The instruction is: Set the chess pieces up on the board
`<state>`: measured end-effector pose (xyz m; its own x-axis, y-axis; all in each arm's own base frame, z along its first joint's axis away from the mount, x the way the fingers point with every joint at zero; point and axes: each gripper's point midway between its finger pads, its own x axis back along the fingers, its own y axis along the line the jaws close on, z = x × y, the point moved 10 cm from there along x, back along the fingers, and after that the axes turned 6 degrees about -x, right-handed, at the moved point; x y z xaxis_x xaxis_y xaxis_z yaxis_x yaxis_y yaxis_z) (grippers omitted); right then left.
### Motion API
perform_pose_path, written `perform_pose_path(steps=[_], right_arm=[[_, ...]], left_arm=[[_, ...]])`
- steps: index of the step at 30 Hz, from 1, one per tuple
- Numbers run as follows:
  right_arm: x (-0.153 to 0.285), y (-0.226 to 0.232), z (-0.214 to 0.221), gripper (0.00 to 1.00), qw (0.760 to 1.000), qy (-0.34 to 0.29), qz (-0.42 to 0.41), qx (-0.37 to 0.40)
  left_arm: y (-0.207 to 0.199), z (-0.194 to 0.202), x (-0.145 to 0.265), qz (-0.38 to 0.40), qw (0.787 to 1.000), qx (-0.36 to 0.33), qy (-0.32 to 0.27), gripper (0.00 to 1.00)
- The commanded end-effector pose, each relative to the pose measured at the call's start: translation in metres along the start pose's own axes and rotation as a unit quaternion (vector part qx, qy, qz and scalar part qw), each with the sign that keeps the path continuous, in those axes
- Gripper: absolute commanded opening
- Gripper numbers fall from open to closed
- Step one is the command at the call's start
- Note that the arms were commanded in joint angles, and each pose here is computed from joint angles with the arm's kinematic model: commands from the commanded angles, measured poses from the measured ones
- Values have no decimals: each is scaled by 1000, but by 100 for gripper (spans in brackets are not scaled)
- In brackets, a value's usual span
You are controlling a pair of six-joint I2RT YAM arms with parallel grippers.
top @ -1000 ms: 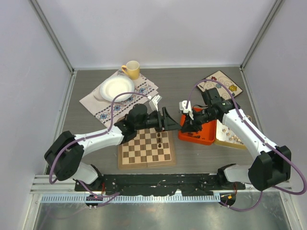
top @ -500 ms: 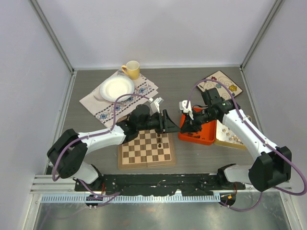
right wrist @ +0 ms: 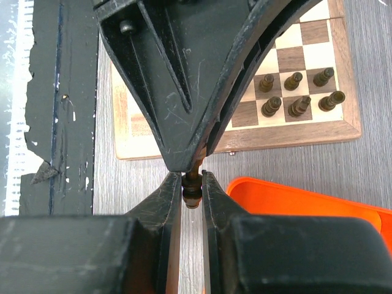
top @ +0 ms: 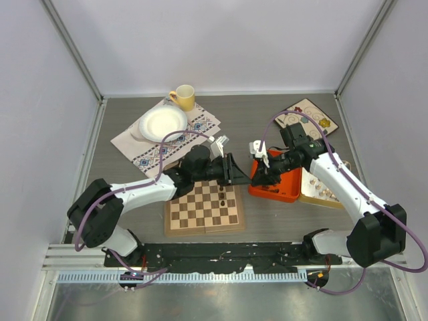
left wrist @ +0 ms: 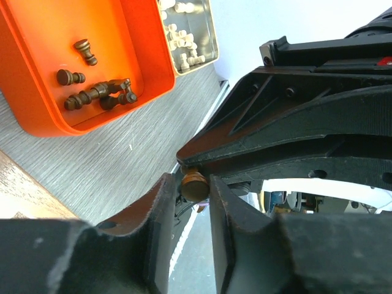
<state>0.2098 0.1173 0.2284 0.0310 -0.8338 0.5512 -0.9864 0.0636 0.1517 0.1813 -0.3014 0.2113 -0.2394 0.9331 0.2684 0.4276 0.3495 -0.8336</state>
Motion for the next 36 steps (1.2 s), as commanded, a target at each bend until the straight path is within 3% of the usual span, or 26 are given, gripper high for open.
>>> perform_pose_path(steps=[1, 3, 6, 10, 16, 22, 24, 26, 27, 28, 33, 36], right_arm=[[3, 5, -12, 5, 999, -24, -2, 24], [4, 5, -12, 5, 999, -24, -1, 23], [5, 5, -13, 14, 1000, -24, 3, 17], [11, 3, -21, 38, 999, -17, 31, 3], [36, 4, -43, 56, 995, -32, 86, -24], [38, 7, -76, 60, 989, -126, 35, -69], [35, 9, -88, 58, 973, -165, 5, -160], [31, -3, -104, 58, 959, -221, -12, -177], [30, 0, -111, 58, 933, -234, -43, -270], [29, -6, -119, 58, 929, -260, -47, -258], [16, -10, -130, 57, 872, -284, -101, -387], [9, -7, -127, 56, 858, -288, -124, -406]], left_arm=[[-12, -8, -3, 23, 1000, -19, -6, 26], [-12, -8, -2, 24, 1000, -19, -5, 17], [-14, -8, -1, 29, 999, -21, -8, 8], [-18, -11, 9, 29, 998, -23, -41, 6], [-18, -19, 47, 43, 990, -20, -130, 5], [-20, -25, 84, 86, 971, -15, -222, 6], [-26, -27, 92, 104, 965, -21, -241, 5], [-30, -29, 97, 113, 961, -27, -250, 6], [-31, -29, 98, 115, 960, -31, -253, 5], [-35, -31, 101, 123, 957, -35, -259, 6], [-42, -34, 105, 134, 952, -39, -273, 6], [-44, -35, 106, 140, 948, -39, -282, 6]])
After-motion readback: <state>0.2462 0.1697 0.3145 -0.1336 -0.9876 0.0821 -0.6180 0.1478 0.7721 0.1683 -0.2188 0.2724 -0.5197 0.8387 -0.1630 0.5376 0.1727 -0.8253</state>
